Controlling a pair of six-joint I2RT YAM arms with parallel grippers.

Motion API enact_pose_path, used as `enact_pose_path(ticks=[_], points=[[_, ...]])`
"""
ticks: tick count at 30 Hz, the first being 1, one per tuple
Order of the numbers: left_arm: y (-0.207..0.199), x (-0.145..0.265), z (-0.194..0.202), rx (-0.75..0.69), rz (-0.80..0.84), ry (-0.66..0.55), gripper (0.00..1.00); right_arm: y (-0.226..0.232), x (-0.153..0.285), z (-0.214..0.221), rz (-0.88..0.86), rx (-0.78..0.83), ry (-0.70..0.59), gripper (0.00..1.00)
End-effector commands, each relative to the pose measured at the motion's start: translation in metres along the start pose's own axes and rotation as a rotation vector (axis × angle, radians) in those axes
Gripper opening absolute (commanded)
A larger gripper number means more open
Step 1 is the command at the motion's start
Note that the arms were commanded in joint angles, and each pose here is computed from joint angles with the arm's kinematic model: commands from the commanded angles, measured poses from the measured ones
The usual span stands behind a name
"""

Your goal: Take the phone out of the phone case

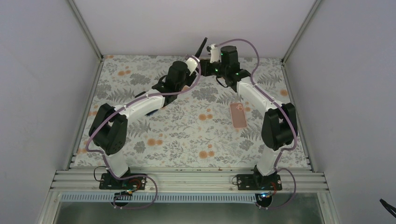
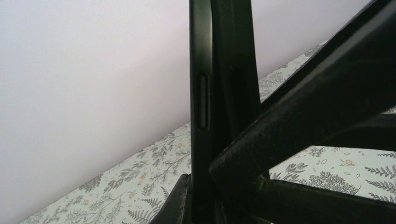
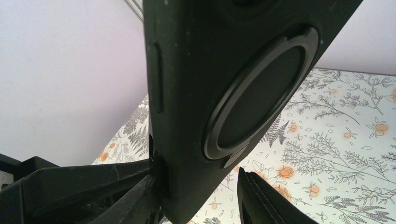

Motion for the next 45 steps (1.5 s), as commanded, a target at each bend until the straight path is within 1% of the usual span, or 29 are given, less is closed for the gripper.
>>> enact_pose_path(ticks=[1,4,8,12,16,19,24,29,34,40,43,45], points=[[0.008,0.010,-0.038,0.082,0.002,-0.146,0.02,-0.002,-0.001,0.002,0.044,0.027,-0.034,0.43],[0.008,0.013,-0.041,0.100,0.025,-0.144,0.02,-0.002,-0.001,-0.007,0.069,0.043,-0.074,0.42],[0.008,0.016,-0.048,0.107,0.031,-0.151,0.02,-0.007,-0.007,-0.015,0.118,0.057,-0.092,0.28],[0.013,0.020,-0.052,0.098,0.003,-0.160,0.02,-0.019,-0.010,-0.014,0.168,0.068,-0.073,0.17],[0.020,0.021,-0.051,0.094,-0.020,-0.165,0.02,-0.027,-0.008,-0.010,0.192,0.083,-0.047,0.08],[0.024,0.022,-0.053,0.101,-0.022,-0.167,0.02,-0.032,-0.004,-0.010,0.224,0.103,-0.049,0.04],[0.025,0.026,-0.059,0.108,0.002,-0.181,0.02,-0.043,0.000,-0.013,0.303,0.174,-0.091,0.03],[0.022,0.030,-0.064,0.132,0.076,-0.187,0.02,-0.059,0.003,-0.022,0.406,0.253,-0.151,0.03],[0.023,0.032,-0.064,0.113,0.095,-0.189,0.02,-0.073,0.013,-0.032,0.466,0.318,-0.174,0.03],[0.014,0.025,-0.046,0.041,0.124,-0.154,0.02,-0.078,0.030,-0.041,0.406,0.296,-0.161,0.03],[0.013,0.023,-0.028,-0.050,0.048,-0.119,0.02,-0.091,0.051,-0.047,0.351,0.210,-0.129,0.03],[0.017,0.026,-0.017,-0.120,-0.032,-0.098,0.02,-0.097,0.062,-0.048,0.303,0.173,-0.065,0.03]])
Point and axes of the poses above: each gripper's point midway between its finger pads, its own x axis back along the fingers, its own y axis along the line the jaws close on, z = x × y, the point moved 9 cm from there along x, back along the fingers, and after that the axes turned 3 degrees about -x, right-handed, at the moved point
